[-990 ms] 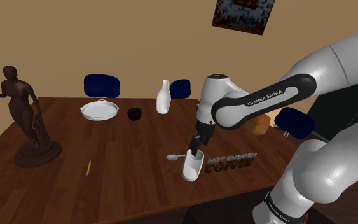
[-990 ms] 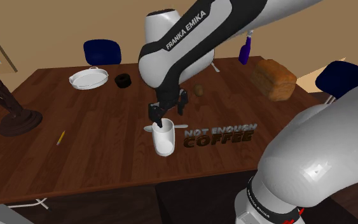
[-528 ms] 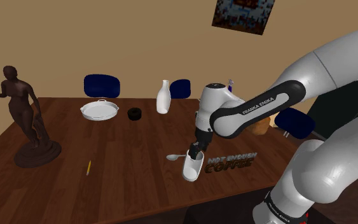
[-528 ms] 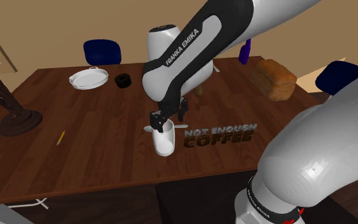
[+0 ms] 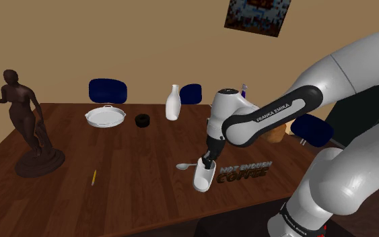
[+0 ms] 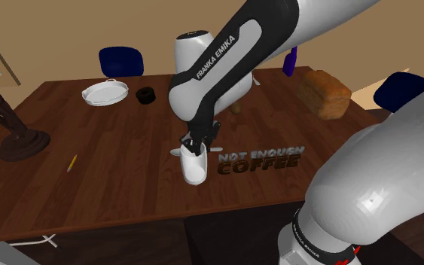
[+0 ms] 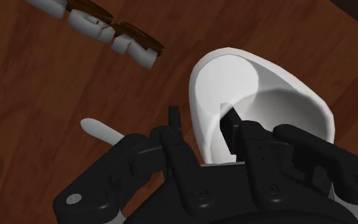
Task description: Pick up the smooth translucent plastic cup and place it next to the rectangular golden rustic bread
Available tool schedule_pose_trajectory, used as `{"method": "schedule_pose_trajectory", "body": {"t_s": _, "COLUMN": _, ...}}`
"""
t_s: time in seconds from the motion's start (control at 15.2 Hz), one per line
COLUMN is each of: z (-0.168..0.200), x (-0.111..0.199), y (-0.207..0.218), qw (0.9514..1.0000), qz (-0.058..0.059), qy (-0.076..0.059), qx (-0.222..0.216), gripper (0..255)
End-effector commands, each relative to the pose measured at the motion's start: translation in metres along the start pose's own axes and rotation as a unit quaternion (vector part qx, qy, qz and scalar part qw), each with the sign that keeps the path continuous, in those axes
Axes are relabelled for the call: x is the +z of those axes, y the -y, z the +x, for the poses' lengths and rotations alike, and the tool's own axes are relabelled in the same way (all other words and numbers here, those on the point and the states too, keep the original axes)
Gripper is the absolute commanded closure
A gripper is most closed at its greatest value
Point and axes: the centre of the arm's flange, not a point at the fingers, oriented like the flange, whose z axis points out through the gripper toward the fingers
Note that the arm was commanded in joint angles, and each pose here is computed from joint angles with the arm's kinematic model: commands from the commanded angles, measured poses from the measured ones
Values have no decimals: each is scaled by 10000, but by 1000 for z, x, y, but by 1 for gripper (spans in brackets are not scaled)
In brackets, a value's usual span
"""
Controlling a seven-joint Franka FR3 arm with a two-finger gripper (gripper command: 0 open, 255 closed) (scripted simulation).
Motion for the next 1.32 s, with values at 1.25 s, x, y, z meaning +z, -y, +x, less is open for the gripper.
{"method": "schedule_pose_trajectory", "body": {"t_s": 1.25, "z": -1, "x": -63, "y": -2, "qw": 10000, "qz": 0, "qy": 0, "qx": 0, "gripper": 255}}
